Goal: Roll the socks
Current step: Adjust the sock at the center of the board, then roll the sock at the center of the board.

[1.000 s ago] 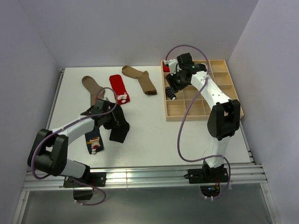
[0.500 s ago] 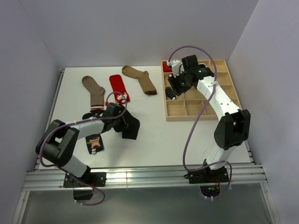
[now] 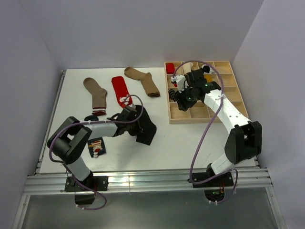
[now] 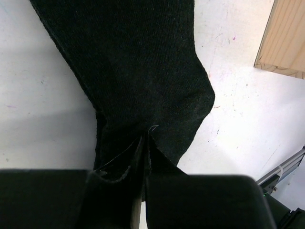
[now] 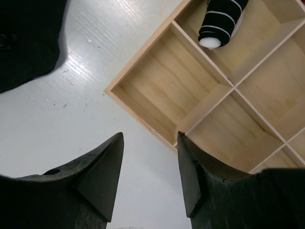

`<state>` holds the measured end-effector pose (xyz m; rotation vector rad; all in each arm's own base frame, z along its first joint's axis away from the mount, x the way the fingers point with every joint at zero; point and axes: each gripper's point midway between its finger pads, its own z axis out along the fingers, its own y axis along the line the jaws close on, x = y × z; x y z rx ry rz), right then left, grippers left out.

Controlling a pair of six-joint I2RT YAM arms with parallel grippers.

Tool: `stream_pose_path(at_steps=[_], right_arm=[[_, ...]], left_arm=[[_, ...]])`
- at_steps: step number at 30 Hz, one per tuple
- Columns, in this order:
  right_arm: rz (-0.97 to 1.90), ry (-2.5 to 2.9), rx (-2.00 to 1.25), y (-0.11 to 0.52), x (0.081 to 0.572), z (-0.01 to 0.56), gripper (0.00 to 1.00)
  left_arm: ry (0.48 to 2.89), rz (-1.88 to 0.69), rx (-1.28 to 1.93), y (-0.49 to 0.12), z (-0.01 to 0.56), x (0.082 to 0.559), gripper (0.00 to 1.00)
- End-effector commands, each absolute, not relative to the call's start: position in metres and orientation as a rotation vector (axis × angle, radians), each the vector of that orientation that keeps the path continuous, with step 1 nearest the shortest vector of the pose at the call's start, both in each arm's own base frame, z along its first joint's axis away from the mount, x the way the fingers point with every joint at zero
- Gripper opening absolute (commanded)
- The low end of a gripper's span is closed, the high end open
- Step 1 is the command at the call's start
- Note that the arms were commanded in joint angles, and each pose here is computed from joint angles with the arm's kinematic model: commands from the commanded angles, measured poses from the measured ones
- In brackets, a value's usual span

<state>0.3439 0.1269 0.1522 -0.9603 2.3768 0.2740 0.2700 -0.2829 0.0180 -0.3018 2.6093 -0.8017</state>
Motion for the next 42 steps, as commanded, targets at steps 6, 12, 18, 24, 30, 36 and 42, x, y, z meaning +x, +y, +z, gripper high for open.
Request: stream_pose_path(at_steps=[6,12,18,24,30,36,42], right_arm=[[0.301,2.201,-1.097,0.160,0.325,0.166,0.57],[0.312,2.198,-1.149,0.178,0.313,0.156,0.57],[0.361,2.177,-1.209,0.198,0.296,0.153,0.57],[0.380,2.151,-1.354,0.226,0.262,0.129,0.57],[0.442,2.128,-1.416,0.258,0.241,0.116,0.56],[0.467,2.132,-1.456,0.289,0.230,0.106,0.56],[0.435,2.130,-1.580,0.321,0.203,0.080,0.56]], left_arm=[[2.696,-0.714,-0.377,-0.266,0.019,0.243,0.13],[2.638,-0.821,-0.469,-0.266,0.030,0.233,0.13],[2.583,-0.894,-0.476,-0.278,0.041,0.238,0.13],[2.510,-0.923,-0.465,-0.270,0.080,0.246,0.18],[2.307,-0.904,-0.582,-0.218,0.136,0.266,0.23],[2.129,-0.801,-0.696,-0.144,0.178,0.295,0.32],[2.012,-0.786,-0.703,-0.114,0.217,0.311,0.33]])
